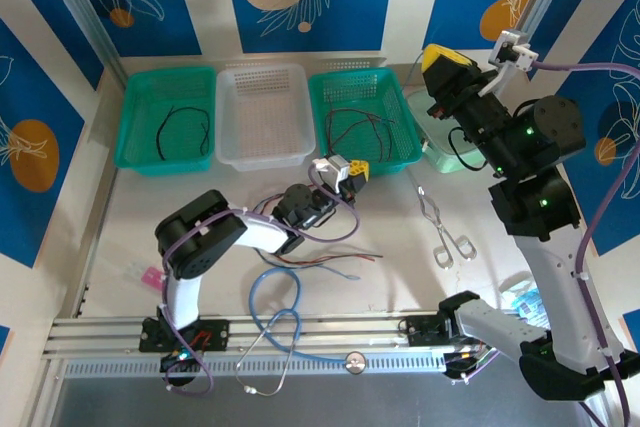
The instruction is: Untangle the cables
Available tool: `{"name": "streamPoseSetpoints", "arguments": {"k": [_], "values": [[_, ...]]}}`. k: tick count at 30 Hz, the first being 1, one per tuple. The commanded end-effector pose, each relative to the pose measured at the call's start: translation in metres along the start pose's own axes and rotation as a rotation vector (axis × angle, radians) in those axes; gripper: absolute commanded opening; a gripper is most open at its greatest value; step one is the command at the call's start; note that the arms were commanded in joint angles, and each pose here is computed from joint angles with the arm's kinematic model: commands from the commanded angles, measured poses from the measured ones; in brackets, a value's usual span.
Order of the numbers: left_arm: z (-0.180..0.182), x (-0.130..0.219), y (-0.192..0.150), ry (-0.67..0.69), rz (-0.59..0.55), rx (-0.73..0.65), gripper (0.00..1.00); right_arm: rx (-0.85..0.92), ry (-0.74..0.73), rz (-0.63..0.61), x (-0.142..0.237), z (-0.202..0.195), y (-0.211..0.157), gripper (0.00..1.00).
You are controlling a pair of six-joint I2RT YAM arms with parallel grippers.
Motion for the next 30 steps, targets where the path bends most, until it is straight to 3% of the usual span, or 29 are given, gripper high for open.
{"name": "streamPoseSetpoints", "arguments": {"k": [1,12,16,19,22,25,30], "values": [[0.002,0.006,0.019,0.028,-0.070,0.020,0.00,0.060,-0.047,-0.061,0.012,-0.001,0.019,0.00],[0.009,0.018,0.029,0.064,-0.084,0.005,0.00,0.106,-0.099,-0.077,0.021,-0.007,0.026,0.00],[0.007,0.020,0.052,0.061,-0.119,0.006,0.01,0.034,-0.058,-0.011,-0.001,-0.012,0.006,0.00],[0.010,0.020,0.075,0.068,-0.102,-0.010,0.43,-0.023,-0.007,0.007,-0.029,-0.015,-0.007,0.00],[0.011,0.025,0.091,0.071,-0.081,-0.063,0.64,-0.039,0.026,0.002,-0.058,-0.015,-0.012,0.00],[0.015,0.040,0.097,0.137,-0.053,-0.143,0.78,-0.043,0.070,-0.003,-0.087,-0.011,-0.012,0.00],[0.018,0.076,0.103,0.226,-0.013,-0.197,0.85,-0.040,0.117,-0.005,-0.129,-0.006,-0.018,0.00]]}}
Point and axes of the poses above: each hand's point on the last joint's axis, 136 mm out from that joint toward the fingers, its own x axis back along the fingers, its own z axis along the line the jaws close on, y = z × x, the point moved 6 cm from there along x, back along the fingers, and after that the axes turned 12 degrees about x, right-handed, at the moved point
